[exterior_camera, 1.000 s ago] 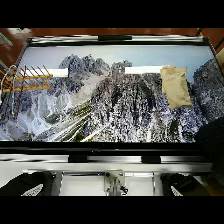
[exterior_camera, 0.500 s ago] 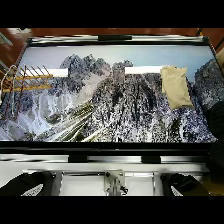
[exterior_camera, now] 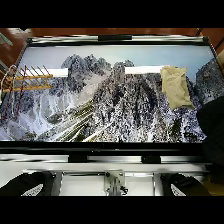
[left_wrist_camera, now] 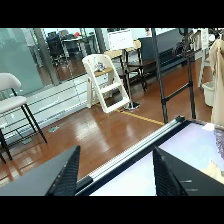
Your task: Fold the shirts.
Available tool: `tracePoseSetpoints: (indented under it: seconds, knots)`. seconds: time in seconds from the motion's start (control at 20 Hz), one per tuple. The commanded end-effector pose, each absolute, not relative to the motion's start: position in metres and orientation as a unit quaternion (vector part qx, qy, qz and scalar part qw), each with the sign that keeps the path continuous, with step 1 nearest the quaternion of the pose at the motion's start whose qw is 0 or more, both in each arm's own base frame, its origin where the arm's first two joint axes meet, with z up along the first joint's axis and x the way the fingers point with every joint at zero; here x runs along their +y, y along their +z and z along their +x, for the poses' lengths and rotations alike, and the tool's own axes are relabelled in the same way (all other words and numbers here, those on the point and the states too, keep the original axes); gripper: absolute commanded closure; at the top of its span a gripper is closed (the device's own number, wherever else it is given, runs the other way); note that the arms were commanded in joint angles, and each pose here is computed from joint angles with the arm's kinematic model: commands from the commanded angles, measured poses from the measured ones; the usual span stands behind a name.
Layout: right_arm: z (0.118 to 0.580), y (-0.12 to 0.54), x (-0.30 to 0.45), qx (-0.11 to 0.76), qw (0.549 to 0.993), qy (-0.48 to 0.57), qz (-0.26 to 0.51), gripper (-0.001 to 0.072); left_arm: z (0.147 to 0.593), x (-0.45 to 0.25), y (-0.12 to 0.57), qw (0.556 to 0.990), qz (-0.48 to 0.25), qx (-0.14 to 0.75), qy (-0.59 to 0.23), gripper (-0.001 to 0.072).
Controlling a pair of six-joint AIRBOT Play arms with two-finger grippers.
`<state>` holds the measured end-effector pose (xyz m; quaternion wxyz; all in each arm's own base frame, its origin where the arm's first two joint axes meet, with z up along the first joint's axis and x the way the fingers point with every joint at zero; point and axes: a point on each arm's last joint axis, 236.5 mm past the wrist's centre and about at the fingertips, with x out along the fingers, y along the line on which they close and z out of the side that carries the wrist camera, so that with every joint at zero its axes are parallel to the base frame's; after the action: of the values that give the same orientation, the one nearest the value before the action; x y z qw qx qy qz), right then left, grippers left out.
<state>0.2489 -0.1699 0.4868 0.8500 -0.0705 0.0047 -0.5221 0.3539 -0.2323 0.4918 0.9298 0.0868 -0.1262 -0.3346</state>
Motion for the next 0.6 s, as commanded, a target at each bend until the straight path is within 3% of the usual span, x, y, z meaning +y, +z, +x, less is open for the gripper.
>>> tracePoseSetpoints:
  seconds: [0.0, 0.2, 0.55]
  knots:
    - [0.269, 0.484, -0.187, -0.001, 0.840, -0.537, -0.080, 0.0605, 0.354, -0.232, 0.491, 0.930, 0.087, -0.126, -0.334, 0.0173]
    - [0.238, 0.487, -0.229, -0.014, 0.798, -0.599, -0.065, 0.0605, 0.357, -0.229, 0.491, 0.932, 0.088, -0.126, -0.330, 0.0172]
    - [0.185, 0.507, -0.279, -0.046, 0.763, -0.641, -0.067, 0.0605, 0.369, -0.218, 0.476, 0.939, 0.069, -0.087, -0.324, 0.0173]
